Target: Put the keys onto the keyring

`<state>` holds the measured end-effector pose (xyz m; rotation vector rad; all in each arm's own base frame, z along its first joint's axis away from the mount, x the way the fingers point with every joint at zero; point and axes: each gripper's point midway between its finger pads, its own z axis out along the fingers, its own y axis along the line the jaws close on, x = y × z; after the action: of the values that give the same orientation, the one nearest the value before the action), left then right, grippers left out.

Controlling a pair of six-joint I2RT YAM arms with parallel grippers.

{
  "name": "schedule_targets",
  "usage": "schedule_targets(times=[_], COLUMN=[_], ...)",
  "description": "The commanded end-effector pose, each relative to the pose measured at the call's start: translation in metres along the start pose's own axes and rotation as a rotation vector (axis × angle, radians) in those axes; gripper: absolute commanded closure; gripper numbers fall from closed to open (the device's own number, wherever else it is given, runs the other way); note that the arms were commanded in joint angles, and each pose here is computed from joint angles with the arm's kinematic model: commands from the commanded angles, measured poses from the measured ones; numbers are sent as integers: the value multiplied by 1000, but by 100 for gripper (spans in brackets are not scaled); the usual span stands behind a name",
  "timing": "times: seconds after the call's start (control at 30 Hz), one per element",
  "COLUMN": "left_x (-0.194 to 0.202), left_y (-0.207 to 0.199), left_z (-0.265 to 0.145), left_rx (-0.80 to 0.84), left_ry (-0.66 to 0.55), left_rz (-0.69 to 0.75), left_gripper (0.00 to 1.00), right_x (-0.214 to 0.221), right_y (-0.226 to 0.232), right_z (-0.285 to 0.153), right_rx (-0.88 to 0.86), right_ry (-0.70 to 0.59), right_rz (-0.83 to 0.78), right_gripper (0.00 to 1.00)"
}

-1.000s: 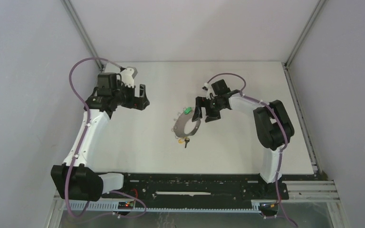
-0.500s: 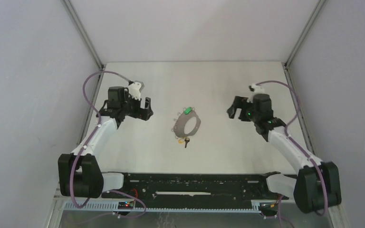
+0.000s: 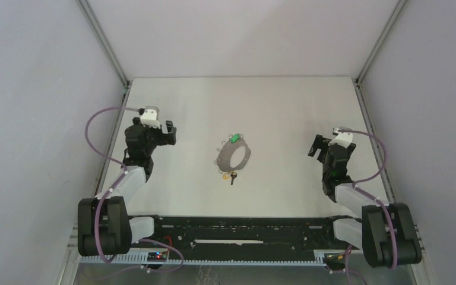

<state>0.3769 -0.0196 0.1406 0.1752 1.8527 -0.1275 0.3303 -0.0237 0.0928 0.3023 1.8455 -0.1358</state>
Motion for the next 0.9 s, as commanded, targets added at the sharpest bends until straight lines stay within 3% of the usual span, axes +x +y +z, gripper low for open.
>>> schedule_targets(times=[0.0,0.23,0.4,0.5,0.63,0.73,0.87], left_x=[-42,-31,3,5,3,15,13], left_y=[30,43,51,50,40,41,44], left_z=[-2,-12,-16,-22,-38,-33,-29], left_rx=[-122,-198,-255,-269,-244,-248,-256], left_ry=[-174,-141,-81,-172,-374,-293,-293], left_rz=[-37,-35,-19,-34,3,-2,-21], left_gripper=[0,0,0,0,0,0,0], right_x=[-41,-33,-28,-26,-24,-22,-22], right_y=[0,-2,4,6,15,12,12], right_z=[13,17,17,12,24,29,29], right_rx=[7,0,-41,-65,-83,-96,-99], right_ry=[-184,-229,-216,-271,-205,-168,-169], right_rz=[46,78,68,53,16,41,40], right_gripper=[0,0,0,0,0,0,0])
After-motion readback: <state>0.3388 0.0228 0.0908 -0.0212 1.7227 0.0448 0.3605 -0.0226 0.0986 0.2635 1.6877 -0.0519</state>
